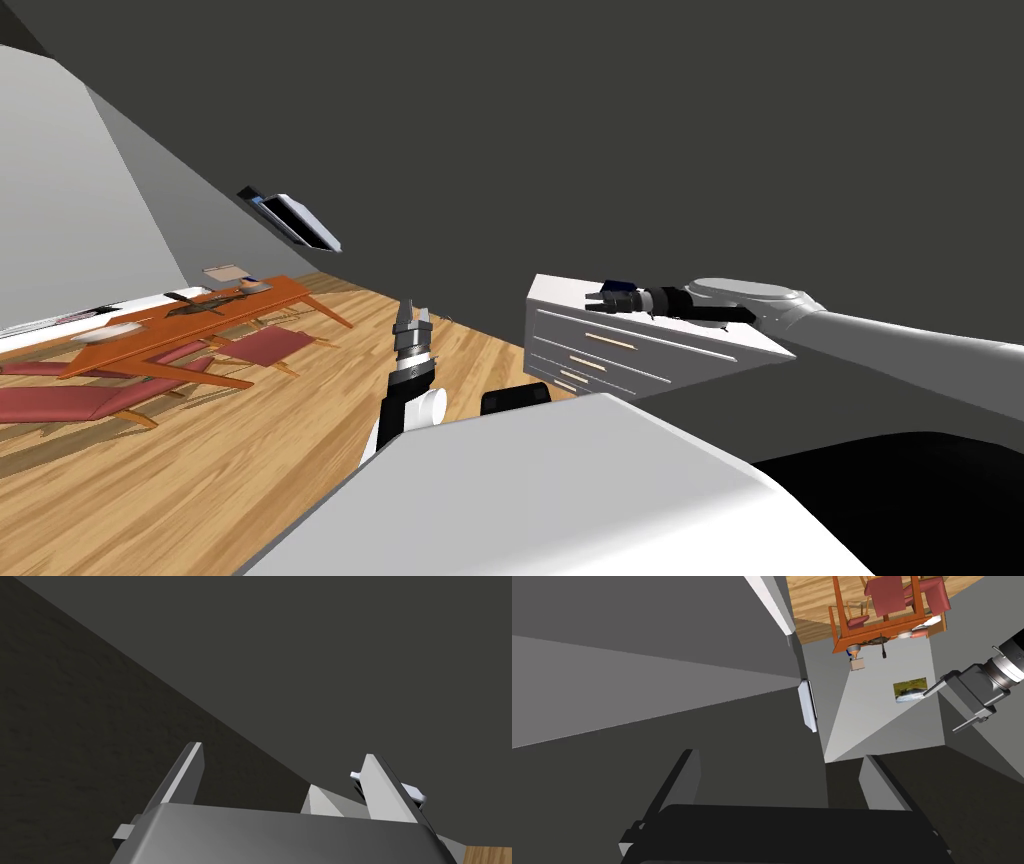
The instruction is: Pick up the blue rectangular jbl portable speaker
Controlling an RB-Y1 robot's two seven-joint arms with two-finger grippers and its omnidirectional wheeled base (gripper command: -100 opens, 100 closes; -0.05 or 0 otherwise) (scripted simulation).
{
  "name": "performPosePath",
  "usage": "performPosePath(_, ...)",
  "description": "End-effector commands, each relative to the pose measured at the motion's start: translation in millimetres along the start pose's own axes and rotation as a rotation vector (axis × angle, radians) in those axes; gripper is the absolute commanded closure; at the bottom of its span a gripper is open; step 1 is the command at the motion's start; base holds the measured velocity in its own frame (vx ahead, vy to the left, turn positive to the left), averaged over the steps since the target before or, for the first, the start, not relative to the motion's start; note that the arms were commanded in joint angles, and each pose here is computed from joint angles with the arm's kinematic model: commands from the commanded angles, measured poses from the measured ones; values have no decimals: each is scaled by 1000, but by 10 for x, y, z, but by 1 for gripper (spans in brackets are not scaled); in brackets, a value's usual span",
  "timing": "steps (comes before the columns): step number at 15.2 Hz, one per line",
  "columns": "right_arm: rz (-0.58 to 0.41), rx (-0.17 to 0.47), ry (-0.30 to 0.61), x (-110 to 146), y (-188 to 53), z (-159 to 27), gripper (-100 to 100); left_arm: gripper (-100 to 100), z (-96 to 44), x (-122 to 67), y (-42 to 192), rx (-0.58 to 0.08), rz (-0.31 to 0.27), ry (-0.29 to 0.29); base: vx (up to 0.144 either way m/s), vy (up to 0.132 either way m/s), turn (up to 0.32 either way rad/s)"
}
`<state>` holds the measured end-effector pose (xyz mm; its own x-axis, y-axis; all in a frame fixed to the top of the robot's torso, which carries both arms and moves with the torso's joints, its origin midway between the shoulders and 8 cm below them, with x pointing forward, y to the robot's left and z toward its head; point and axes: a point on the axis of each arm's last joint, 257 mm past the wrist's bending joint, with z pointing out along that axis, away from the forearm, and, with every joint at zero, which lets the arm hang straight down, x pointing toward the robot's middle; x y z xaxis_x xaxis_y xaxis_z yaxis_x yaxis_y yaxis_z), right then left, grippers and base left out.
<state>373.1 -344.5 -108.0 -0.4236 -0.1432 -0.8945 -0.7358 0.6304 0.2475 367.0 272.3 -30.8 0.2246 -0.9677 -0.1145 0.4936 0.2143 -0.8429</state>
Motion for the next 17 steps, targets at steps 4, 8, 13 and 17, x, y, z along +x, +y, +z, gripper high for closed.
performPosePath(4, -35, 28, 135, 93, -120, -184, -100, 0, 0, 0, 0, 0, 0, 0, 15, 12, 119)
performPosePath(8, -54, 53, 250, 182, -228, -367, -100, 0, 0, 0, 0, 0, 0, 0, 14, 3, 86)
performPosePath(13, -79, 84, 384, 228, -339, -585, -100, 0, 0, 0, 0, 0, 0, 0, 11, -5, 122)
performPosePath(17, -89, 113, 498, 275, -435, -803, -100, 0, 0, 0, 0, 0, 0, 0, 6, -8, 96)
